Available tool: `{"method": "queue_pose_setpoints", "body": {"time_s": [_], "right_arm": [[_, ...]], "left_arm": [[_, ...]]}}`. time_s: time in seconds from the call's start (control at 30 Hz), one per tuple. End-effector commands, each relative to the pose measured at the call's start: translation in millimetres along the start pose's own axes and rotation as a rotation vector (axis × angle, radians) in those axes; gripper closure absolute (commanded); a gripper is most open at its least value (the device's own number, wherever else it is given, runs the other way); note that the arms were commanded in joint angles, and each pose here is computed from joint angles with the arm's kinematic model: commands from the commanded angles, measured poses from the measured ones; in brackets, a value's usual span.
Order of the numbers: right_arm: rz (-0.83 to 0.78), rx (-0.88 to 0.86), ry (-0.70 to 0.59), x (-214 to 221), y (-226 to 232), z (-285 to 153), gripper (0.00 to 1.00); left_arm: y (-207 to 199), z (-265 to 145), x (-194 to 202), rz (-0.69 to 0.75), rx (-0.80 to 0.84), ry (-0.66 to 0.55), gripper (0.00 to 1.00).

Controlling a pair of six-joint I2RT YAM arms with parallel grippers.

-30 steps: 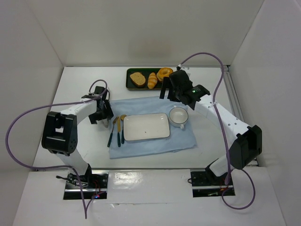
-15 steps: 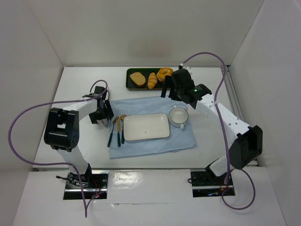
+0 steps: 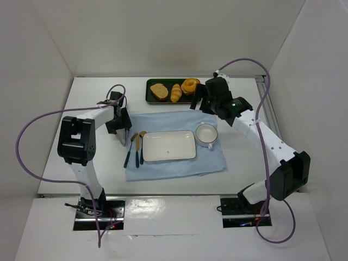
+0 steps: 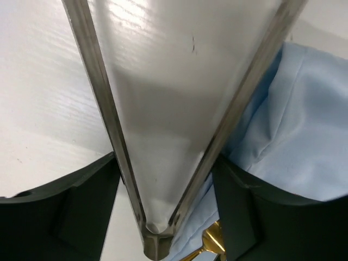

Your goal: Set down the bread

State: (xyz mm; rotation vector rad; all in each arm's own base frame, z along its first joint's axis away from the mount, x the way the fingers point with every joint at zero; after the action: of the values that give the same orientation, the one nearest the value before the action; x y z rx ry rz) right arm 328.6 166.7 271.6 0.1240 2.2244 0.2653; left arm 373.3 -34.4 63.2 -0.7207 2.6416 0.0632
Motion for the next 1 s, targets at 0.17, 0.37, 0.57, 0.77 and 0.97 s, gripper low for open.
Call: {"method": "queue_pose_setpoints", "body": {"time_s": [0.17, 0.37, 0.57, 0.77, 0.97], "right_arm": [[0.029, -0.030, -0.084, -21, -2, -8, 0.01], [0.035, -0.049, -0.056, -16, 2, 0, 0.01], [0.046, -0.061, -0.060, -11, 2, 3, 0.01], [0.044, -0.089, -0.044, -6, 4, 2, 0.01], [0.037, -0.093, -0.052, -9, 4, -3, 0.01]], "left_arm": [[17, 21, 17, 0.030, -0.007, 0.083, 0.45], [26, -4, 16, 0.021, 0.024, 0.027, 0.50], [13, -81, -16, -0.018, 0.183, -0.141, 0.52], [-9, -157, -35, 0.008, 0.323, -0.276, 0.53], [-57, -195, -24, 0.083, 0.467, -0.292, 0.53]]}}
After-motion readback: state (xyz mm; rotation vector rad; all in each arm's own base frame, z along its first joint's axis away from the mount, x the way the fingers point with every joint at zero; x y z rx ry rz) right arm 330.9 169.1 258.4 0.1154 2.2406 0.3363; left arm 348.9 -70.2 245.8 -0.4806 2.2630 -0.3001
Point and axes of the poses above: each gripper's point midway between its finger pads, its own z axis out along the fingers, its own y axis along the line the jaws close on, x = y × z, the point moved 5 cm from there along -z, back along the fingers, and after that the axes turned 6 degrees about -z, right-handed, at the moved point
